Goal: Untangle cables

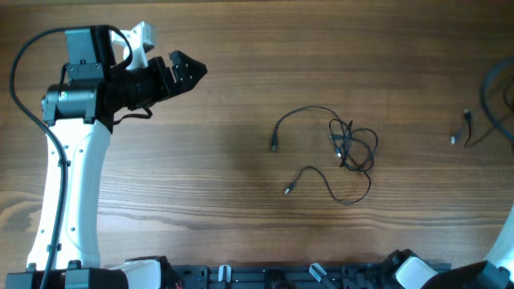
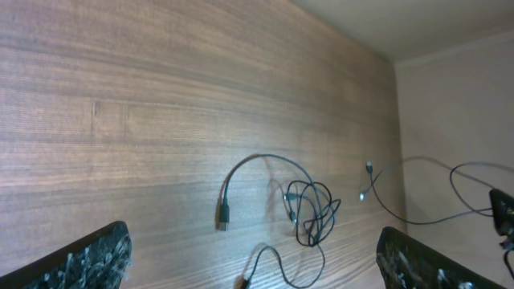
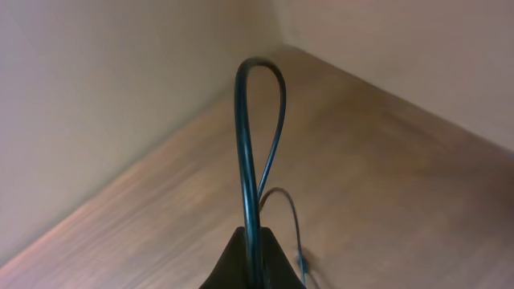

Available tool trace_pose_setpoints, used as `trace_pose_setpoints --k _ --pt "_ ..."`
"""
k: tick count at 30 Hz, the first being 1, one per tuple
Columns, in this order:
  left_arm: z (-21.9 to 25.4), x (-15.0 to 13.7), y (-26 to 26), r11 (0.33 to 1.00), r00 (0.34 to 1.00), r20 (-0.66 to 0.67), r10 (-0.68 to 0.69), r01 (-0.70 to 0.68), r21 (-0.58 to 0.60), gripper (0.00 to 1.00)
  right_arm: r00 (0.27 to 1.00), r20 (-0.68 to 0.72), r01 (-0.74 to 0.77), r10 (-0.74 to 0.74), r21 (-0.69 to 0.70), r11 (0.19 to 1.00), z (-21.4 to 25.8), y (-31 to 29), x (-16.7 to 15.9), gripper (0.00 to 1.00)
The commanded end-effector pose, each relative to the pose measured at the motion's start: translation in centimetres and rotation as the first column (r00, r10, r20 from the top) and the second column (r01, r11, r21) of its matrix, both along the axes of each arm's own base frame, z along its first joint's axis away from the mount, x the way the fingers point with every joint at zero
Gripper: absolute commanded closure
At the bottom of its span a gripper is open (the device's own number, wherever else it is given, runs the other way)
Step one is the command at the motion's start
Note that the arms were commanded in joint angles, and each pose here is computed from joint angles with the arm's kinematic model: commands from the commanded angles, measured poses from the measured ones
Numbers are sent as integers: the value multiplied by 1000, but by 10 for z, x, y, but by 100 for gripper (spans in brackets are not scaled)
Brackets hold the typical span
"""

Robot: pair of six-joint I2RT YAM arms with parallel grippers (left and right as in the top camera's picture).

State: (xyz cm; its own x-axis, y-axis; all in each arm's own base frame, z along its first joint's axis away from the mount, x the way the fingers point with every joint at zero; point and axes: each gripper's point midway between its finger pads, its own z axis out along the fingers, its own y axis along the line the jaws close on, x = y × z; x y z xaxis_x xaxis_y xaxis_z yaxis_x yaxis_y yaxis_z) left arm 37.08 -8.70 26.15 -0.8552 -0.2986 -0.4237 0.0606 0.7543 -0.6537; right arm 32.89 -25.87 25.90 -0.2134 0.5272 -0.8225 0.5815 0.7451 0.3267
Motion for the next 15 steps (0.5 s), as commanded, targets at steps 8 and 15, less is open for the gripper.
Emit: trace_pose_setpoints --k 8,15 --pt "-1 -5 0 1000 1000 -5 -15 15 13 0 967 14 249 -255 164 954 -59 -87 -20 96" --pt "-5 -12 -5 1000 999 -35 -27 27 12 0 908 -39 411 -418 285 866 -129 -140 -46 96"
